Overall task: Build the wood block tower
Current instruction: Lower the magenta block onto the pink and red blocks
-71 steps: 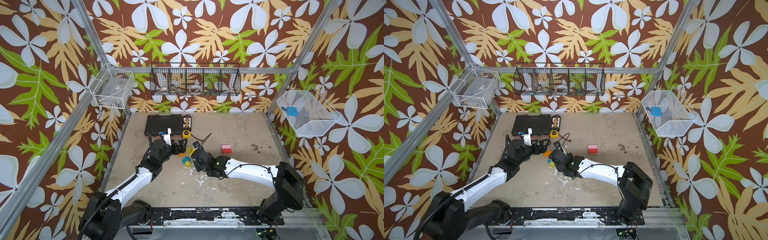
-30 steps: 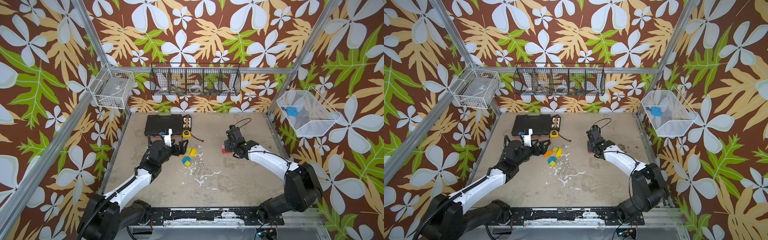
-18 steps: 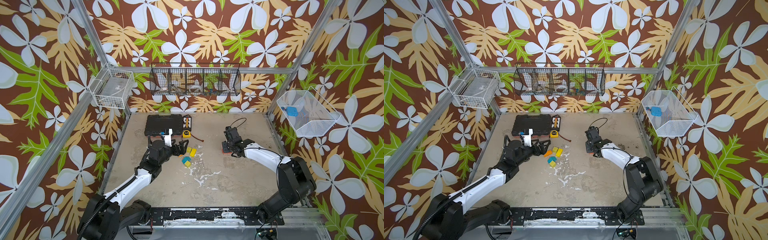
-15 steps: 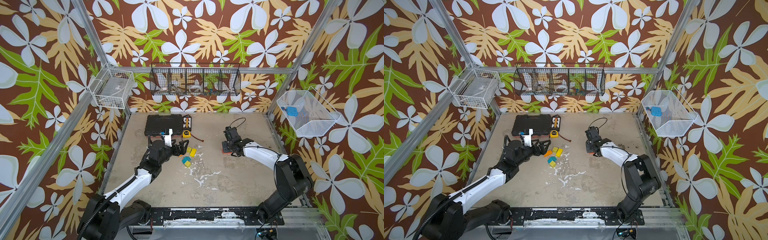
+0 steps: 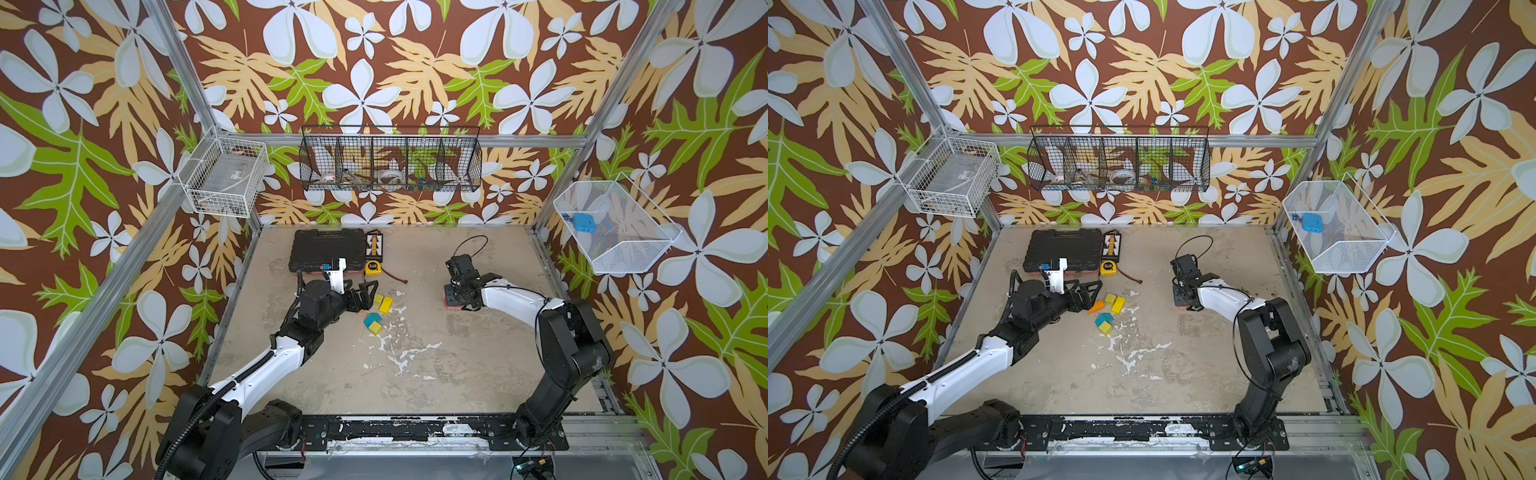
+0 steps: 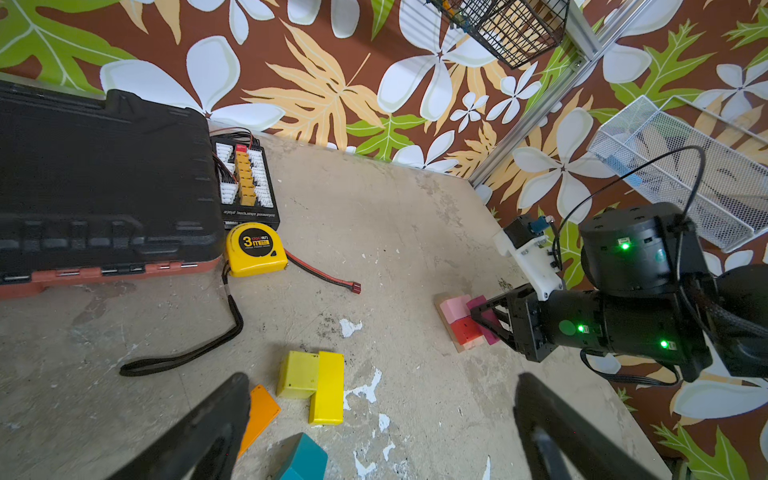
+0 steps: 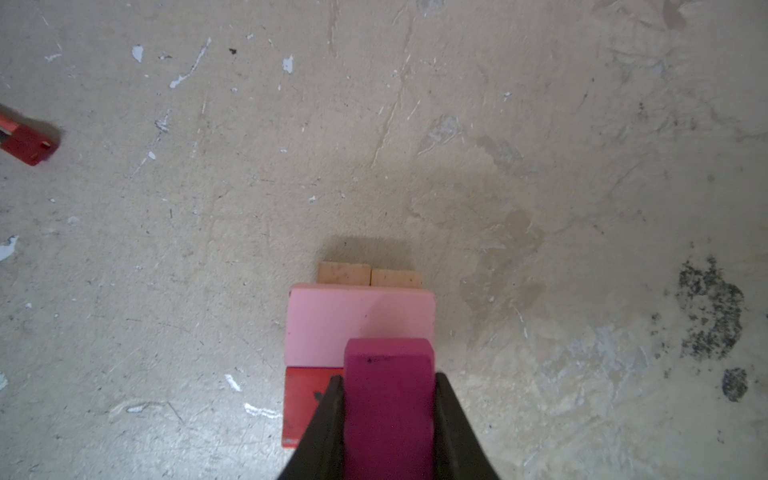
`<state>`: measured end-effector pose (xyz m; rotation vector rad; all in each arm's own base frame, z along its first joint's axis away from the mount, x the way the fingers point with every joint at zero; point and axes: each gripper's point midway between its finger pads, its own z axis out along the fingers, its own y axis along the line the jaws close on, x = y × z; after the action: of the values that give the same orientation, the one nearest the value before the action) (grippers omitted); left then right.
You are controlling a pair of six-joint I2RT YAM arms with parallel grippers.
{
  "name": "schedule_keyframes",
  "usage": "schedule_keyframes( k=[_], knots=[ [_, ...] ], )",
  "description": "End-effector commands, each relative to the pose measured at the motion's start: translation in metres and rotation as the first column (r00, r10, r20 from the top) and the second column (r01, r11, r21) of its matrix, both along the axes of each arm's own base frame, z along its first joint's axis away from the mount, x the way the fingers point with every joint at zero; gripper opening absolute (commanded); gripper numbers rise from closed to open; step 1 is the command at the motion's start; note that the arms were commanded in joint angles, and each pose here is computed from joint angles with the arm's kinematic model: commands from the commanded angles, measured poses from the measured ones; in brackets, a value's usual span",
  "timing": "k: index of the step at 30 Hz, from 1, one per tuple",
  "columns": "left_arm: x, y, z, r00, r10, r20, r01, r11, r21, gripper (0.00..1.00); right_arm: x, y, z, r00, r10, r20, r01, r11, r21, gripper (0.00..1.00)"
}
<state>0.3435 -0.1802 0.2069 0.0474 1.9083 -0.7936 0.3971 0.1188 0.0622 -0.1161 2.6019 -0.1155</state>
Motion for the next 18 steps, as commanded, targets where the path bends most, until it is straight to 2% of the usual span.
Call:
schedule_keyframes(
  k=[1,18],
  knots=[
    [0.002,-0.0031,0.0106,1.0,-0.01,0.028,0.011,1.0,-0.027,1.0,-0.0003,-0.0018,-0.0015,1.0,-0.009,-0.012,0.009,1.0,0.005,0.0],
    [0.001,-0.0038,0.0123,0.999,-0.016,0.032,0.017,0.999,-0.03,1.0,0.0025,-0.0047,-0.0026,0.999,-0.028,-0.029,0.031,0.993,0.111,0.0]
  ],
)
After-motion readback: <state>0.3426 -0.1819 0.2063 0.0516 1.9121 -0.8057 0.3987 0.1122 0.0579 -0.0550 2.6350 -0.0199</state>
